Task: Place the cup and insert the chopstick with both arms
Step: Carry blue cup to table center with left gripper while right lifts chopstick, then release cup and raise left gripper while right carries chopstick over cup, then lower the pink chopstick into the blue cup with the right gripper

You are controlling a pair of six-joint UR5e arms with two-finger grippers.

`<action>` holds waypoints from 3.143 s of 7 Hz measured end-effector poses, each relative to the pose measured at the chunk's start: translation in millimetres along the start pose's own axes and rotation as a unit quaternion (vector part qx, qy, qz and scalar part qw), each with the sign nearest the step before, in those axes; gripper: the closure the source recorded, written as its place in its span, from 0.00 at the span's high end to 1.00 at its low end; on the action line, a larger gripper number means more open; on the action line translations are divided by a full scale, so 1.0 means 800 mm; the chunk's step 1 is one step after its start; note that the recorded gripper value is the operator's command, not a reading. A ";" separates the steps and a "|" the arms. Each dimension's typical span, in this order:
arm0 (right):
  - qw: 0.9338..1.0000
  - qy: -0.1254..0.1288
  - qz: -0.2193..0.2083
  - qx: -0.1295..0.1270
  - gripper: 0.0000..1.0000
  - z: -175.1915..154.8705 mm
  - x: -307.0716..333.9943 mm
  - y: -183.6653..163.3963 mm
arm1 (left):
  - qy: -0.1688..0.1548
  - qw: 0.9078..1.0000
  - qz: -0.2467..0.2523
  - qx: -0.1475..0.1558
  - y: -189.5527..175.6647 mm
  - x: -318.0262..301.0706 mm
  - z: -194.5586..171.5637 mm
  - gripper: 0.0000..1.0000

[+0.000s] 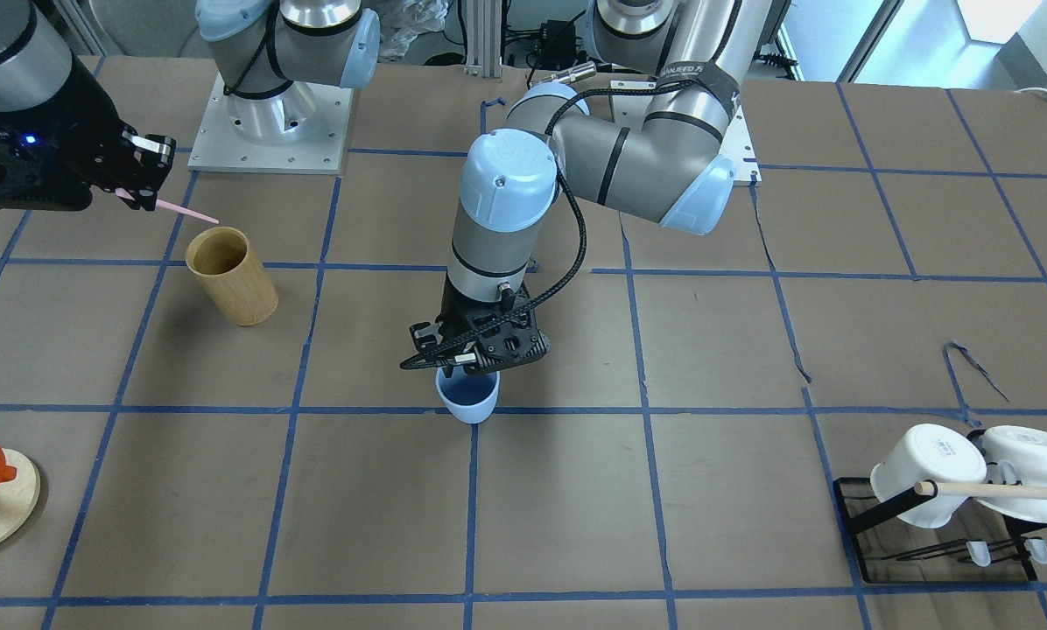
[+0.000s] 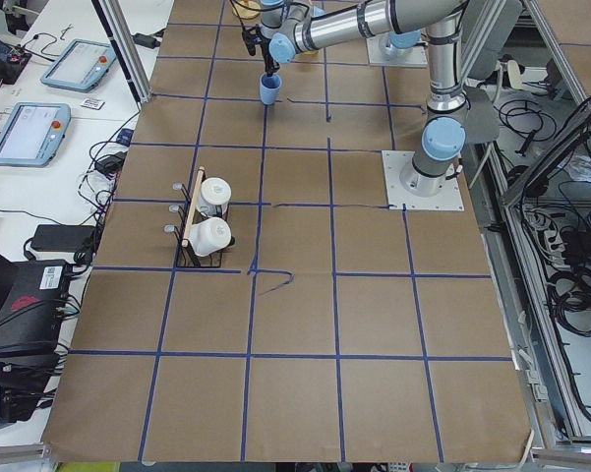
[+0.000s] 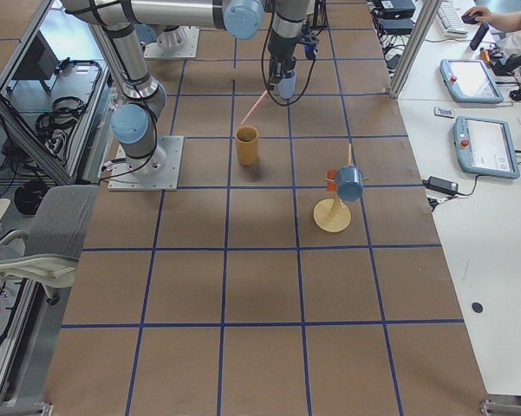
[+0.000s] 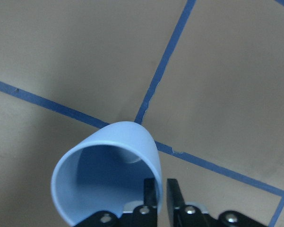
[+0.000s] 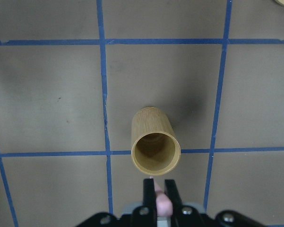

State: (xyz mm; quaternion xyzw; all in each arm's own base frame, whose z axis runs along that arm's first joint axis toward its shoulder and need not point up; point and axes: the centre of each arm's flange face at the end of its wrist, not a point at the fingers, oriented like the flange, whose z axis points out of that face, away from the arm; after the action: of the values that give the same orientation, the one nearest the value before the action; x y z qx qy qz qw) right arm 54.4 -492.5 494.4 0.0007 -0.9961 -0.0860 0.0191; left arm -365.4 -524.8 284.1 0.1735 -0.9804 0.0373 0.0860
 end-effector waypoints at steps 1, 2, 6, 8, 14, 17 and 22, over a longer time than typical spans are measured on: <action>1.000 -0.002 0.001 0.008 0.00 -0.010 -0.001 -0.001 | 0.005 0.999 0.031 0.008 -0.007 -0.002 -0.014 1.00; 1.000 -0.008 0.007 0.020 0.00 -0.020 -0.002 -0.003 | 0.011 0.996 0.088 0.022 -0.021 -0.012 -0.043 1.00; 0.985 -0.035 0.049 0.162 0.00 -0.061 -0.052 -0.039 | -0.024 0.982 0.186 -0.003 -0.021 -0.122 -0.240 1.00; 0.971 -0.052 0.053 0.227 0.00 -0.059 -0.145 -0.060 | -0.060 0.978 0.198 -0.022 0.009 -0.171 -0.307 1.00; 0.964 -0.084 0.076 0.240 0.00 0.010 -0.331 -0.037 | -0.079 0.968 0.233 -0.046 -0.037 -0.162 -0.369 1.00; 0.962 -0.091 0.077 0.246 0.00 0.047 -0.344 -0.035 | -0.074 0.966 0.246 -0.024 -0.044 -0.169 -0.373 1.00; 0.968 -0.077 0.054 0.233 0.91 0.096 -0.341 -0.030 | -0.073 0.967 0.245 -0.018 -0.045 -0.170 -0.374 1.00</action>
State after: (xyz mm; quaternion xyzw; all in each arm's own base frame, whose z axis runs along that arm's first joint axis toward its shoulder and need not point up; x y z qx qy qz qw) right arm 324.3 -502.0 404.0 -0.0557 -0.9856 0.1504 -0.0538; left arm -180.2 -482.4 554.8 -0.0712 -0.9971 0.0269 0.0050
